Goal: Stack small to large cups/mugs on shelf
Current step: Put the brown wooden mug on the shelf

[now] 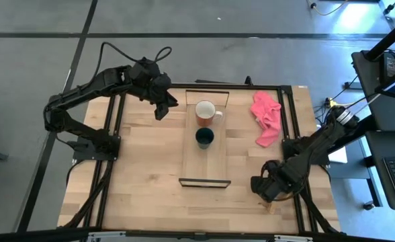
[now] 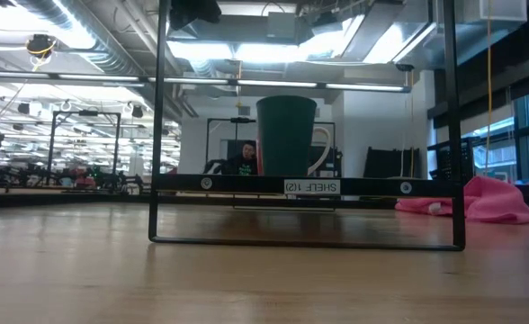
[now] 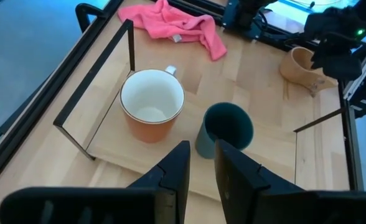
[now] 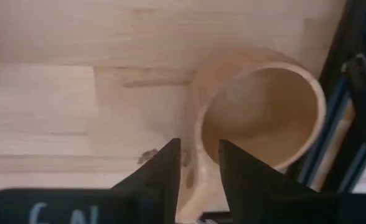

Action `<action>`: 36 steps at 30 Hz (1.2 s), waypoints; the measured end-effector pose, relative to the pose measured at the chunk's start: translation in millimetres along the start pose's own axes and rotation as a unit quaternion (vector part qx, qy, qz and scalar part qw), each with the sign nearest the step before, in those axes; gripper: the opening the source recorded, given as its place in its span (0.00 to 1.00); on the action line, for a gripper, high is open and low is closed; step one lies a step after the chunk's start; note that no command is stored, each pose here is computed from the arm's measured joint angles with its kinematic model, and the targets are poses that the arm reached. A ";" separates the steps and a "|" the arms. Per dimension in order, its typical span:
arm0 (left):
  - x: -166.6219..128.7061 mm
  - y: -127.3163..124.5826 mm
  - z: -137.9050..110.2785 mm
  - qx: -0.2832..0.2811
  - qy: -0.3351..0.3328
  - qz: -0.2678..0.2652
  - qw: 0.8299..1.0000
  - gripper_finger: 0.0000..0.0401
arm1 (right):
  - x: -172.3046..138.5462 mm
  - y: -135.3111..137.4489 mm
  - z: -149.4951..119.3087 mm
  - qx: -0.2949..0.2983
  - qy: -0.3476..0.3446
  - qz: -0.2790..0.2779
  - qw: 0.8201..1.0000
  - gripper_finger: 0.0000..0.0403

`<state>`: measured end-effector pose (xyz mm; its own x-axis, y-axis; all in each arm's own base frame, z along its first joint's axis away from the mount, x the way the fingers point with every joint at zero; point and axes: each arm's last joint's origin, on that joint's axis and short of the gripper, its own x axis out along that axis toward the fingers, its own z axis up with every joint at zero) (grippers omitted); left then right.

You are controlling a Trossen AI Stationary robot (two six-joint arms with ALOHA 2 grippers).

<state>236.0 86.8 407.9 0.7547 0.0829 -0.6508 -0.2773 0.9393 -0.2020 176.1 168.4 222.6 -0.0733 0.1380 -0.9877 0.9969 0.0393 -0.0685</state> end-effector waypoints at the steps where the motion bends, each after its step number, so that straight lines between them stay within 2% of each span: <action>1: 0.0 0.0 0.2 0.000 -0.001 0.000 1.000 0.17 | 1.5 1.2 -0.4 0.001 -0.001 0.000 1.000 0.27; 7: 0.0 0.0 2.1 0.002 -0.011 0.001 1.000 0.17 | 12.7 7.2 -3.0 0.004 -0.019 -0.009 1.000 0.27; 12: 0.0 0.1 2.1 0.001 -0.011 0.002 1.000 0.17 | 22.6 8.2 -3.5 0.004 -0.023 -0.052 0.998 0.27; 19: 0.0 0.4 2.1 -0.002 -0.011 0.007 1.000 0.17 | 32.0 16.7 -8.4 0.001 -0.019 -0.036 0.999 0.27; 32: 3.7 8.1 3.0 -0.012 -0.006 0.018 1.000 0.17 | 49.4 22.6 -10.2 -0.006 -0.036 -0.061 0.997 0.27; 36: 2.8 11.0 3.1 -0.016 -0.008 0.022 1.000 0.17 | 49.0 21.3 -7.5 -0.014 -0.061 -0.059 0.996 0.22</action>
<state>236.8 98.4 406.1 0.7502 0.1301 -0.6483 -0.3300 0.9233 -0.1966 193.5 183.4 173.8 -0.1834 0.0091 -0.9830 0.9804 0.0757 -0.1822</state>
